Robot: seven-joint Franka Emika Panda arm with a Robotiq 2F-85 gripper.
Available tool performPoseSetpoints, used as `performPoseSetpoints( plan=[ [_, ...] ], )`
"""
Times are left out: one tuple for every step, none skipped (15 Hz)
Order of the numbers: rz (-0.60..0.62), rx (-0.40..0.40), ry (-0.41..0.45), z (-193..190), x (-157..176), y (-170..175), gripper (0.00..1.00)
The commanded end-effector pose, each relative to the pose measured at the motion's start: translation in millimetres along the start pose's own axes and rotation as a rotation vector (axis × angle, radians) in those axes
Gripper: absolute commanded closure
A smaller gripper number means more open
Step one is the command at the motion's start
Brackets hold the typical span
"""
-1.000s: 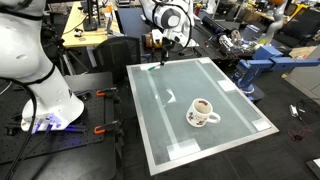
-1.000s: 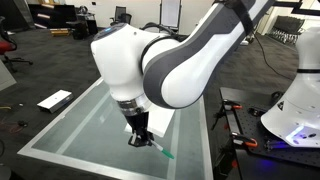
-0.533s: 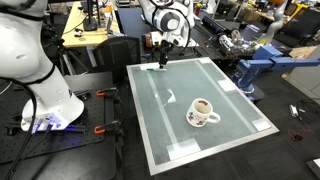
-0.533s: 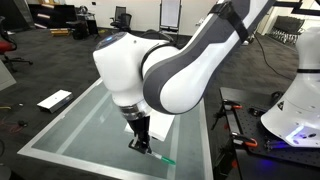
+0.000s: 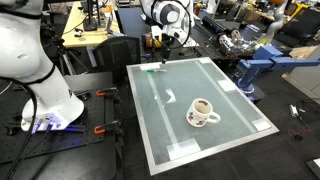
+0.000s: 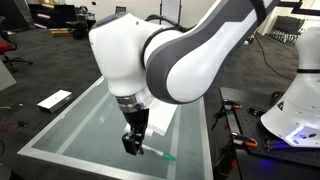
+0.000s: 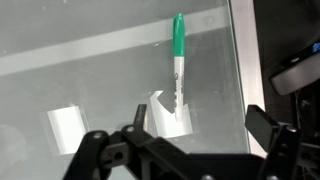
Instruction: Take the pen from the cup and put it on the table
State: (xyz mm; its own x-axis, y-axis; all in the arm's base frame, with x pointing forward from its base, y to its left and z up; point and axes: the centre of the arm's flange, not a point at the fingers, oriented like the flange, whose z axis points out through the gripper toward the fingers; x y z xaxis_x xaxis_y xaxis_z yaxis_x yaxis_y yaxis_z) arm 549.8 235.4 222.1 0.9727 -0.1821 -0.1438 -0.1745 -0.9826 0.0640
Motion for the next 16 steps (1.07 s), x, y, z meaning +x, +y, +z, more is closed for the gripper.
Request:
performPoseSetpoints(
  plan=[
    [0.026, 0.005, 0.089, -34.3, -26.9, 12.7, 0.00],
    [0.035, 0.010, 0.112, -41.8, -30.0, 16.1, 0.00],
    [0.046, 0.016, 0.135, -49.3, -32.8, 18.3, 0.00],
    [0.054, 0.023, 0.155, -55.5, -35.0, 20.7, 0.00],
    [0.059, 0.025, 0.173, -61.2, -37.5, 22.9, 0.00],
    [0.067, 0.031, 0.194, -66.7, -39.5, 25.3, 0.00],
    [0.069, 0.037, 0.207, -70.9, -41.4, 27.1, 0.00],
    [0.074, 0.039, 0.221, -74.7, -43.1, 28.5, 0.00],
    [0.071, 0.049, 0.232, -77.7, -44.1, 29.1, 0.00],
    [0.056, 0.039, 0.193, -70.1, -29.2, 18.1, 0.00],
    [0.056, 0.043, 0.201, -73.2, -31.2, 19.5, 0.00],
    [0.056, 0.044, 0.203, -74.9, -33.0, 20.7, 0.00],
    [0.056, 0.044, 0.204, -75.5, -34.0, 21.3, 0.00],
    [0.056, 0.044, 0.204, -75.5, -34.3, 21.6, 0.00],
    [0.056, 0.044, 0.204, -75.4, -34.4, 21.7, 0.00],
    [0.056, 0.044, 0.204, -75.2, -34.5, 21.7, 0.00]
  ],
)
